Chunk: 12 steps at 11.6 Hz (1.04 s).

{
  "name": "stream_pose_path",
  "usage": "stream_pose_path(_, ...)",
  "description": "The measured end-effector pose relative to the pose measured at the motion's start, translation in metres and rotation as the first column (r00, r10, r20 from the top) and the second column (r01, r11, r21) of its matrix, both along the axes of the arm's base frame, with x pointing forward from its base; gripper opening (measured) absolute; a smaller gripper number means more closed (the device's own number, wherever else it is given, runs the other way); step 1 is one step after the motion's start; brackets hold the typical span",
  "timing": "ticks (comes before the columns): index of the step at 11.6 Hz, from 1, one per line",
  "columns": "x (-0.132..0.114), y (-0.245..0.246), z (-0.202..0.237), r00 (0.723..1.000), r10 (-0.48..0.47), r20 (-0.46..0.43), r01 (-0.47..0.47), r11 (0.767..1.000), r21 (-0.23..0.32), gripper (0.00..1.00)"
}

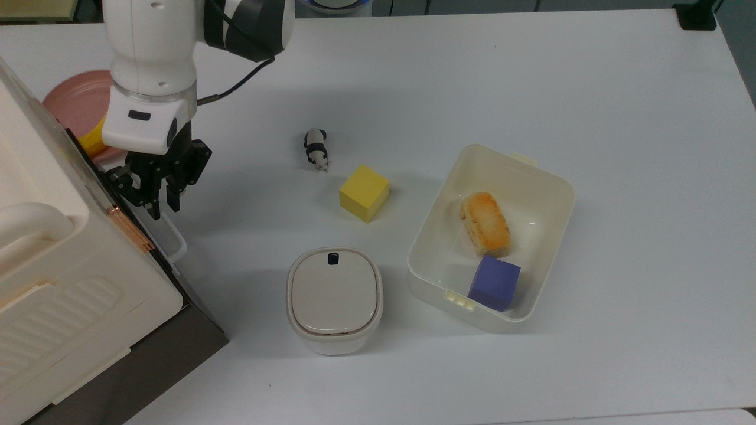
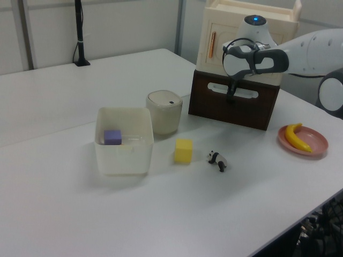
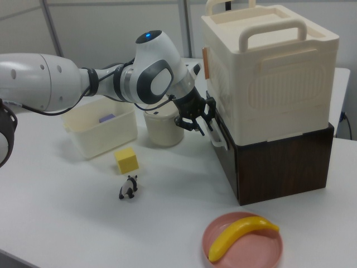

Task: Slide the drawer open
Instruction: 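Close the gripper on the white drawer handle, then pull the drawer handle outward, sliding the drawer out of the unit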

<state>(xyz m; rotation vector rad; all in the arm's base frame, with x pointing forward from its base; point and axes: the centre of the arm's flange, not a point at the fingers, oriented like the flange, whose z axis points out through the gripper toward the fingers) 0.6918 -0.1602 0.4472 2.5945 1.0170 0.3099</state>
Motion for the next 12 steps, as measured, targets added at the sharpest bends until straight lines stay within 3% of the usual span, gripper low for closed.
stream_pose_path(1, 0.0003, -0.0004, 0.0011, 1.0, 0.0, 0.003, 0.0, 1.0, -0.001, 0.2)
stream_pose_path(4, 0.0003, -0.0008, 0.0011, 1.0, -0.004, 0.004, 0.004, 1.0, 0.0, 0.11)
stream_pose_path(12, 0.0, 0.0006, 0.0011, 1.0, -0.002, 0.004, 0.002, 1.0, 0.002, 0.11)
